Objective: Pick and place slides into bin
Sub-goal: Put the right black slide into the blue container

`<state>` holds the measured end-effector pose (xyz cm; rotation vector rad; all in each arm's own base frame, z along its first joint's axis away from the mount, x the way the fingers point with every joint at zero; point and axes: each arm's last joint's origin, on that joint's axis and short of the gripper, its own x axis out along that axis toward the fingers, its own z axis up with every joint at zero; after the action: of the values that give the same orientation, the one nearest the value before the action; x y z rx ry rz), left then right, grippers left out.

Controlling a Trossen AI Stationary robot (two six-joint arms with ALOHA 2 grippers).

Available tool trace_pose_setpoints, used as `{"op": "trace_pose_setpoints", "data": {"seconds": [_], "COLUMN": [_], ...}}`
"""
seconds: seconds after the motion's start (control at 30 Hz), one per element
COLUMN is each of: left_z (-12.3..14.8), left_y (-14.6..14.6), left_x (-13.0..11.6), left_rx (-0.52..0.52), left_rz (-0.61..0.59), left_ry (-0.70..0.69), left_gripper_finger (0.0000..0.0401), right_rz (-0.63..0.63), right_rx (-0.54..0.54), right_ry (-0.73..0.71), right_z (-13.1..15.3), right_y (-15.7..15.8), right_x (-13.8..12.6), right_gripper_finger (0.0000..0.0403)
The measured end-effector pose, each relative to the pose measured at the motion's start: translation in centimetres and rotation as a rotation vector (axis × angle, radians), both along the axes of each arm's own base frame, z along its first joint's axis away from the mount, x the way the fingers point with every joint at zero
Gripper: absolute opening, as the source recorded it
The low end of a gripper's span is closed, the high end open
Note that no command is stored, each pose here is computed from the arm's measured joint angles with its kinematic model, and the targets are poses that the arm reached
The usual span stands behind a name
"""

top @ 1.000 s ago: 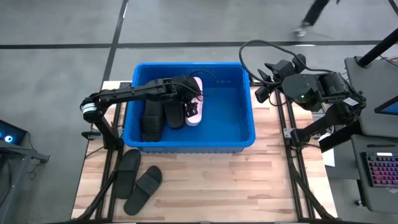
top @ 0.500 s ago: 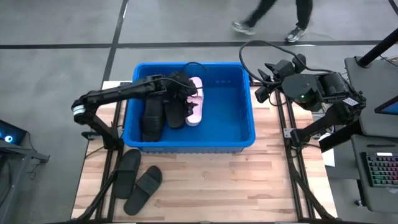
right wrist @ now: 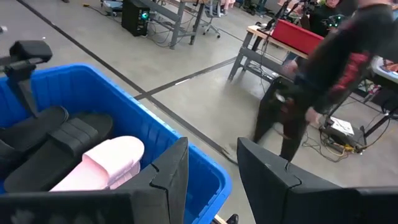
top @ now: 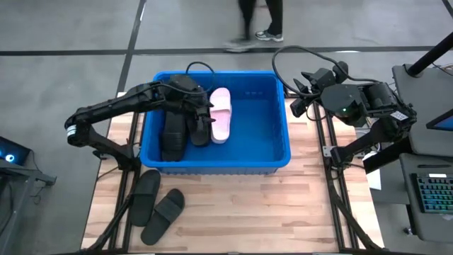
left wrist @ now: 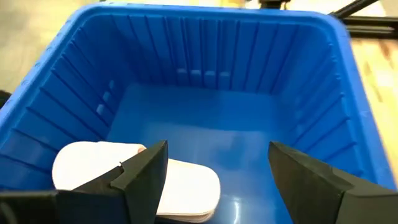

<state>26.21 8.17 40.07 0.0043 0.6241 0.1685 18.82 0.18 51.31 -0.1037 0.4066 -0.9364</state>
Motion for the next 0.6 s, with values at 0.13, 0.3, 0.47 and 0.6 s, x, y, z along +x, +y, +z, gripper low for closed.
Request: {"op": "trace_pose_setpoints", "data": {"seconds": [0.13, 0.3, 0.47, 0.6], "left_z": [0.0, -1.4, -2.8, -3.2], "left_y": [-0.4, -0.8, -1.2, -1.5], "left_x": [-0.9, -2.2, -3.4, -4.1], "left_rx": [-0.033, -0.117, -0.183, -0.213], "left_rz": [-0.028, 0.001, 0.012, 0.015], "left_ry": [0.031, 0.174, 0.352, 0.427], "left_gripper_finger": [0.0261, 0.0261, 0.0261, 0.0261], "right_rz": [0.000, 0.000, 0.000, 0.000], "right_rx": [0.000, 0.000, 0.000, -0.002], "right_ry": [0.000, 0.000, 0.001, 0.013], "right_z": [0.0, 0.0, 0.0, -0.3], "right_y": [0.0, 0.0, 0.0, 0.0], "right_x": [0.0, 0.0, 0.0, 0.2], "right_gripper_finger": [0.0127, 0.0127, 0.0127, 0.0127]}}
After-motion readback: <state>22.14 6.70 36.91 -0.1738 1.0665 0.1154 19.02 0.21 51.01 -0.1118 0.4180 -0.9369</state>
